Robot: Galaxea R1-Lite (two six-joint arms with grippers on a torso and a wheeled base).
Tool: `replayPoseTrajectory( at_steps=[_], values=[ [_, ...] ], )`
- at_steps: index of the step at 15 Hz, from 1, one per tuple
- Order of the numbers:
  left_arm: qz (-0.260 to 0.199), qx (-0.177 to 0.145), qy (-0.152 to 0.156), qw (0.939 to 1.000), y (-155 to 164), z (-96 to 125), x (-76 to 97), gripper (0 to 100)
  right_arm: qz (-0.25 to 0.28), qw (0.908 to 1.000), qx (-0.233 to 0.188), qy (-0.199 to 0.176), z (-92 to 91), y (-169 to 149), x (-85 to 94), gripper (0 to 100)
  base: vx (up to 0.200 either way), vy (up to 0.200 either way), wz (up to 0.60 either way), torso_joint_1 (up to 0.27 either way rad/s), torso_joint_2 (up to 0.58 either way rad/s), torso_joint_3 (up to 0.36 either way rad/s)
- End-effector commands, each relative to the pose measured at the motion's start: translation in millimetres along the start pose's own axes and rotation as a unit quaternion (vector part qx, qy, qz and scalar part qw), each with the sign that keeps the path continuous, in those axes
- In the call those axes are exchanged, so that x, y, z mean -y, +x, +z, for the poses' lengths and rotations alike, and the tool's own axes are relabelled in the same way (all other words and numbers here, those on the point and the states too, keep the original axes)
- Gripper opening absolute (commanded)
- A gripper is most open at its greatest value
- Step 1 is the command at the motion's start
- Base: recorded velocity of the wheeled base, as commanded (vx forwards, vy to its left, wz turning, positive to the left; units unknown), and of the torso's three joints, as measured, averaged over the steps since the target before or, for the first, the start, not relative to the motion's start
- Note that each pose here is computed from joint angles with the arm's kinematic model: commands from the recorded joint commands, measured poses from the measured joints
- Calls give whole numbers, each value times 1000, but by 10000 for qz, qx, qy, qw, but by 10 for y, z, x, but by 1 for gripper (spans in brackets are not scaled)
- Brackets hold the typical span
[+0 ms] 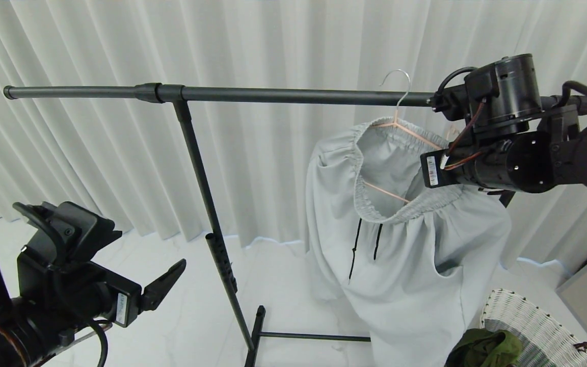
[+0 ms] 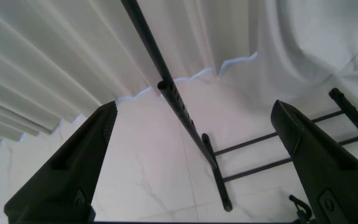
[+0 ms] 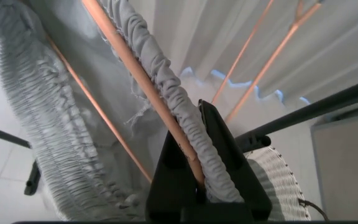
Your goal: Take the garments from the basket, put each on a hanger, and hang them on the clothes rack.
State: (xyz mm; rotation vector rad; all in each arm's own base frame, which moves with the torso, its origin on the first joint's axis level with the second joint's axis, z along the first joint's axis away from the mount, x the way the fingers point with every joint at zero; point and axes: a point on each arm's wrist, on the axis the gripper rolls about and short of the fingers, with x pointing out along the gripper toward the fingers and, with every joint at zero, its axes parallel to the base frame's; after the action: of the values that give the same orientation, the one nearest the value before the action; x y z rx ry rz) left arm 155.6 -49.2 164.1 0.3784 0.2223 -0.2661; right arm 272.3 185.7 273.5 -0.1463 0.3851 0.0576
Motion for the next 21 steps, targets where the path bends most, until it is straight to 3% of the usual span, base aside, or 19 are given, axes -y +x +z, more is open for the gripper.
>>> replayPoseTrajectory(
  at_steps=[1, 11, 21],
  values=[
    [1, 12, 7, 10000, -6, 1, 1, 100, -51, 9999, -92, -40, -37, 96, -27, 0, 0, 0, 0, 0, 0, 0],
    [-11, -24, 10, 10000, -13, -23, 8, 100, -109, 9999, 2, 54, 51, 202, -38, 0, 0, 0, 0, 0, 0, 0],
    [-80, -88, 29, 9999, -82, -110, 44, 100, -78, 9999, -98, -25, -1, 295, -121, 0, 0, 0, 0, 0, 0, 0]
  ],
)
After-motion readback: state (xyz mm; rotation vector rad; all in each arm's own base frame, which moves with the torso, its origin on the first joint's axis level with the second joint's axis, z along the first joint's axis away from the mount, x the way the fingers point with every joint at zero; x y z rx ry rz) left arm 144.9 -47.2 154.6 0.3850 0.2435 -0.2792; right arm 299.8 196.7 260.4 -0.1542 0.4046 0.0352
